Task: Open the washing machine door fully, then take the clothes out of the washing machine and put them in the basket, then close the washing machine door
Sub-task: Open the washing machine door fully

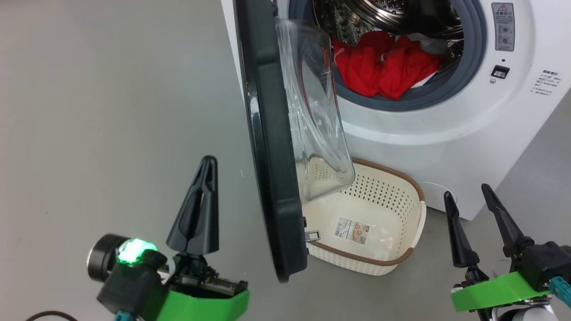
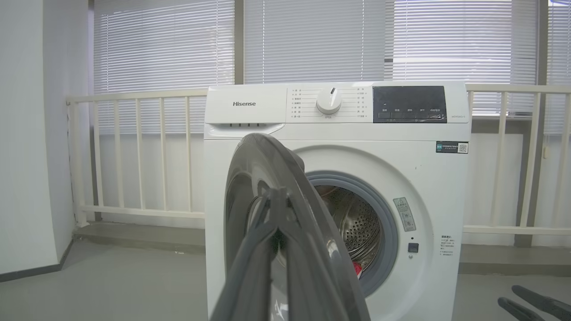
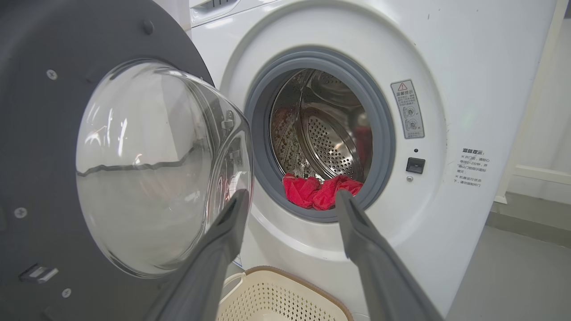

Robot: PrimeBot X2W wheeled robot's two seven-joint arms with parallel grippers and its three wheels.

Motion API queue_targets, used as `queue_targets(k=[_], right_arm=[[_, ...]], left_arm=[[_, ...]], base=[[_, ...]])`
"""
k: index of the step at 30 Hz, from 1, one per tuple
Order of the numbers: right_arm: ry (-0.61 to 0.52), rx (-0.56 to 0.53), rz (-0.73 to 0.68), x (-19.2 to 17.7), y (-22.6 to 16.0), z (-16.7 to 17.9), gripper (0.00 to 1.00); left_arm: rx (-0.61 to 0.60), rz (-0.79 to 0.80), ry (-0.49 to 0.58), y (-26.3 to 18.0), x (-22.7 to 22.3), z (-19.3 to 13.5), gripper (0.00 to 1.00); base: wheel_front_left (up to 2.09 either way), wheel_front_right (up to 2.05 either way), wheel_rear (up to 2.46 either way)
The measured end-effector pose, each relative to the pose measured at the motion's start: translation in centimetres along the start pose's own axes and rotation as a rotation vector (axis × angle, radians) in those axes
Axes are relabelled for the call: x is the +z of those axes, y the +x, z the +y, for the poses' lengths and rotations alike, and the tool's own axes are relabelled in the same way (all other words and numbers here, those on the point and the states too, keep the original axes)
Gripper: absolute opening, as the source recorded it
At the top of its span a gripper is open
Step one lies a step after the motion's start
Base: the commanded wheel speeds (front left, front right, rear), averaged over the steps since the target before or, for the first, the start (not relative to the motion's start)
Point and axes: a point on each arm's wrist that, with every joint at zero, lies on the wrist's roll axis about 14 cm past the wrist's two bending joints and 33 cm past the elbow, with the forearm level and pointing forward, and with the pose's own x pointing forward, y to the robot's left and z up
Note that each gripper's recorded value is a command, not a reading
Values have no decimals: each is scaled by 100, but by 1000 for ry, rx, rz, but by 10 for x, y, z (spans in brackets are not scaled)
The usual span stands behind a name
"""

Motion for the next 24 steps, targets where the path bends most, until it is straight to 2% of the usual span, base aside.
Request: queue_targets(k=[7, 14, 18, 24], right_arm=[[1, -2, 3, -1, -1, -1, 100], [5, -10, 9, -4, -2, -4, 100], [7, -15, 8, -4, -3, -6, 100], [8, -17, 8, -4, -3, -6, 100]], left_arm=[[-144, -104, -29, 10, 30, -41, 0], [-329, -76, -77, 2, 25, -94, 0], [-403, 38, -86, -7, -1, -114, 0], [-427, 204, -90, -18, -39, -122, 0]], base=[[0, 0, 0], [0, 0, 0], [0, 0, 0], [0, 0, 0]])
